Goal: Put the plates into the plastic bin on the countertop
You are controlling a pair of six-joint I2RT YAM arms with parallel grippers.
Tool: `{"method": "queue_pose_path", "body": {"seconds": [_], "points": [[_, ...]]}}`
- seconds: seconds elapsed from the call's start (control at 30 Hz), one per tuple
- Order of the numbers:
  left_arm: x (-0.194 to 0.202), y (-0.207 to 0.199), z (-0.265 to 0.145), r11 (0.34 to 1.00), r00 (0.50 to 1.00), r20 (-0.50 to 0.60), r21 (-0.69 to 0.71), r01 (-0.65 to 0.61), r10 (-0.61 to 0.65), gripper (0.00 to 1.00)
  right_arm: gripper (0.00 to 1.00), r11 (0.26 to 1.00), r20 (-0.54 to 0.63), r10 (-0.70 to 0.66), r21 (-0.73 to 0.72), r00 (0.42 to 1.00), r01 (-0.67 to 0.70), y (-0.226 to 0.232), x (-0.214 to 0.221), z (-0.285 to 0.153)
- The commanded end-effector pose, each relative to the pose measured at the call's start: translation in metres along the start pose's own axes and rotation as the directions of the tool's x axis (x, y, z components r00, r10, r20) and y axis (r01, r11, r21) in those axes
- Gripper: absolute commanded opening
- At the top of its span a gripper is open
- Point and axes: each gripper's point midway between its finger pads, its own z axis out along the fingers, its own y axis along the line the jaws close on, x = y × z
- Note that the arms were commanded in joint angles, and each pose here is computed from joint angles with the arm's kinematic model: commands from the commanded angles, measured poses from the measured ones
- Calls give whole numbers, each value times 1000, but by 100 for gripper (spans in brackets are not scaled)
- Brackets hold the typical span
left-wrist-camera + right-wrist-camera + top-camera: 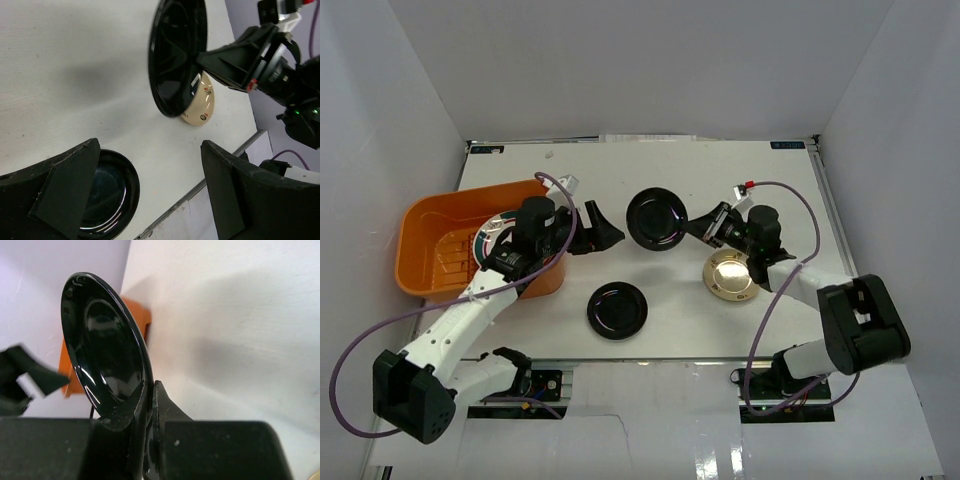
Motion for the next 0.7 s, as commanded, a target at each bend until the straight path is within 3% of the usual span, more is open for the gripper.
{"method": "queue_pose_path", "body": {"seconds": [0.0,0.07,0.17,0.2,0.23,0.4,0.43,0.5,0.57,0.67], "points": [[-21,-9,8,999,997,67,18,-29,28,92,8,992,-86,-39,-127,996,28,30,22,-19],[-22,-14,15,999,997,69,46,-26,23,91,8,987,-104,-59,-156,993,42,43,27,-27],[-22,-23,20,997,998,68,80,-24,19,79,8,981,-125,-91,-181,988,67,56,33,-37],[-21,-27,21,996,997,72,90,-27,20,72,8,979,-123,-107,-188,987,83,59,33,-39],[-22,-28,21,995,997,76,91,-27,20,57,8,977,-121,-113,-193,986,88,62,33,-42],[-16,-27,28,995,998,53,99,-23,17,31,8,973,-138,-120,-212,983,89,66,39,-47],[-14,-27,28,995,999,49,99,-22,17,20,8,973,-141,-120,-212,983,89,66,40,-46],[-15,-27,28,995,998,54,98,-28,22,9,8,974,-147,-120,-208,982,88,65,41,-45],[-16,-27,28,995,998,55,99,-32,26,0,8,974,-157,-120,-211,980,86,65,43,-45],[-18,-28,26,995,998,62,94,-33,28,0,12,972,-173,-130,-219,976,91,68,44,-45]]}}
